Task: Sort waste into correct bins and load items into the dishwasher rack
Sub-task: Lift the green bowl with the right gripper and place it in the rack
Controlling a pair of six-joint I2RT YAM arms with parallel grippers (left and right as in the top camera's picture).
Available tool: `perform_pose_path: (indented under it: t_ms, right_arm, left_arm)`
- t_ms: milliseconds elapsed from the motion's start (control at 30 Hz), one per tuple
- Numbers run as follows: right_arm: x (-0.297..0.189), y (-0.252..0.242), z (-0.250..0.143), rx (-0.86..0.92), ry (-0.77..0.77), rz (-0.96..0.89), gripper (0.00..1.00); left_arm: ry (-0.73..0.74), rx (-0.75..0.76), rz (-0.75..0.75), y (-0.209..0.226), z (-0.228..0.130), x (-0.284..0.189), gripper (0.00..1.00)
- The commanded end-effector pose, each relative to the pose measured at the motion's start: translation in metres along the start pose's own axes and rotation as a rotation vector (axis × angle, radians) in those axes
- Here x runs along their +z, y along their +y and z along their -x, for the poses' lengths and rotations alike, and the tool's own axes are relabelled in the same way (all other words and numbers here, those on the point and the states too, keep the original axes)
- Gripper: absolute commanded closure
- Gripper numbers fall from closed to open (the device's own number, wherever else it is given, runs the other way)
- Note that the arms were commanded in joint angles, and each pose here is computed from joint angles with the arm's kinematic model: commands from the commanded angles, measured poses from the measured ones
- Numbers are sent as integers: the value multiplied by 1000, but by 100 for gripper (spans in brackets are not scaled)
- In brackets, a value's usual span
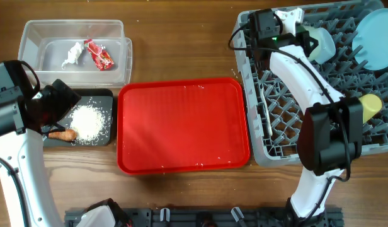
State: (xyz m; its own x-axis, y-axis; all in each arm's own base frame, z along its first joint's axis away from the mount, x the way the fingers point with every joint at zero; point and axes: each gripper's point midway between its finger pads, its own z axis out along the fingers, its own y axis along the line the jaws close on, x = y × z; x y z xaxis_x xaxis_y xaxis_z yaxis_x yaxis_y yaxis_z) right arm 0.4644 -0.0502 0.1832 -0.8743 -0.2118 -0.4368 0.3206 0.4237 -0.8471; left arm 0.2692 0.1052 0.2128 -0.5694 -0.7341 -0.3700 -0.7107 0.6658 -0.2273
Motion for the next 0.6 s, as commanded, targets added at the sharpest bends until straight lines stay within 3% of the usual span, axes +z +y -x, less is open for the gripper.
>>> perform_pose_path:
  t_ms: [0, 300, 467, 567]
  right_arm:
    - [-2, 34, -14, -71, 25, 120, 96]
    - [-33, 83, -44, -226, 93, 414, 96]
    - [-44, 83, -60, -183, 156, 434, 93]
    - [-55, 93, -68, -188, 192, 545, 90]
  left_arm:
    - [-15, -19, -17, -2, 2, -5, 4]
    - [-16, -19, -17, -2, 2, -5, 4]
    - [-16, -19, -17, -2, 2, -5, 4]
    - [-16, -19, -17, -2, 2, -5, 4]
